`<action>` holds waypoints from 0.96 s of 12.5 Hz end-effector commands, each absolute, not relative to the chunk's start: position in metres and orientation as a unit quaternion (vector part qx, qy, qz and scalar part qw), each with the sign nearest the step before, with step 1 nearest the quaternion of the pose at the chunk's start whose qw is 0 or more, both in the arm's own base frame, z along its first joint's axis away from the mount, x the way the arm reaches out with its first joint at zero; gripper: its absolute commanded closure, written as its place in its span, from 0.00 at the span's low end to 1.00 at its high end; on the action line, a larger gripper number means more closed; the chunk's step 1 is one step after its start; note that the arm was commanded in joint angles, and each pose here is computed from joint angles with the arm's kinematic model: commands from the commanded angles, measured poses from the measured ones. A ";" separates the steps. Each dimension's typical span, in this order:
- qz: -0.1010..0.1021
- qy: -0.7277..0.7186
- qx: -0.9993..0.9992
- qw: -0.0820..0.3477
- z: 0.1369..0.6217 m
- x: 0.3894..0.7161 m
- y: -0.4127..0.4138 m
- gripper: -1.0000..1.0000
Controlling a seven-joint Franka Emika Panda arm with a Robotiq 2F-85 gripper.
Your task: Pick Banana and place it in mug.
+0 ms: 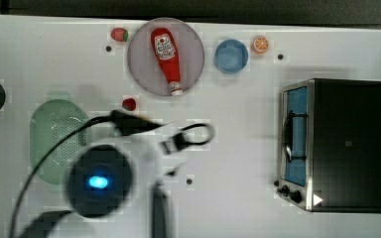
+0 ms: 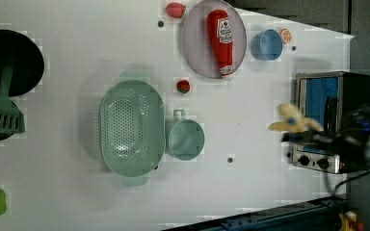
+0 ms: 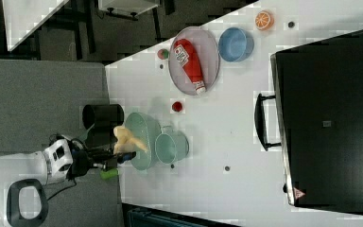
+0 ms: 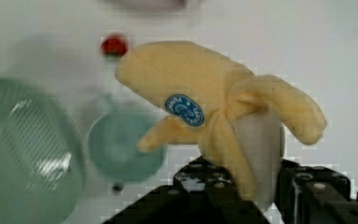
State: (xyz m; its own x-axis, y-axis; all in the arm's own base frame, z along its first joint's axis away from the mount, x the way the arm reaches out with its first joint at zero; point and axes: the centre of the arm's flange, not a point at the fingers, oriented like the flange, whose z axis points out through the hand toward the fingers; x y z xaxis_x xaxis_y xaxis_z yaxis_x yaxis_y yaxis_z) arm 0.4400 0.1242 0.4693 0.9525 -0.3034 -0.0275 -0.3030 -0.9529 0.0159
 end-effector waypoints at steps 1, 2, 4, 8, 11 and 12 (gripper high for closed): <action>-0.024 -0.229 0.973 0.009 0.456 0.419 0.195 0.73; -0.028 -0.244 0.969 0.011 0.446 0.416 0.211 0.73; -0.037 -0.271 0.962 0.017 0.423 0.414 0.233 0.73; -0.039 -0.270 0.962 -0.011 0.358 0.425 0.251 0.73; -0.040 -0.276 0.960 -0.026 0.318 0.428 0.247 0.69; -0.046 -0.280 0.959 -0.024 0.308 0.429 0.243 0.59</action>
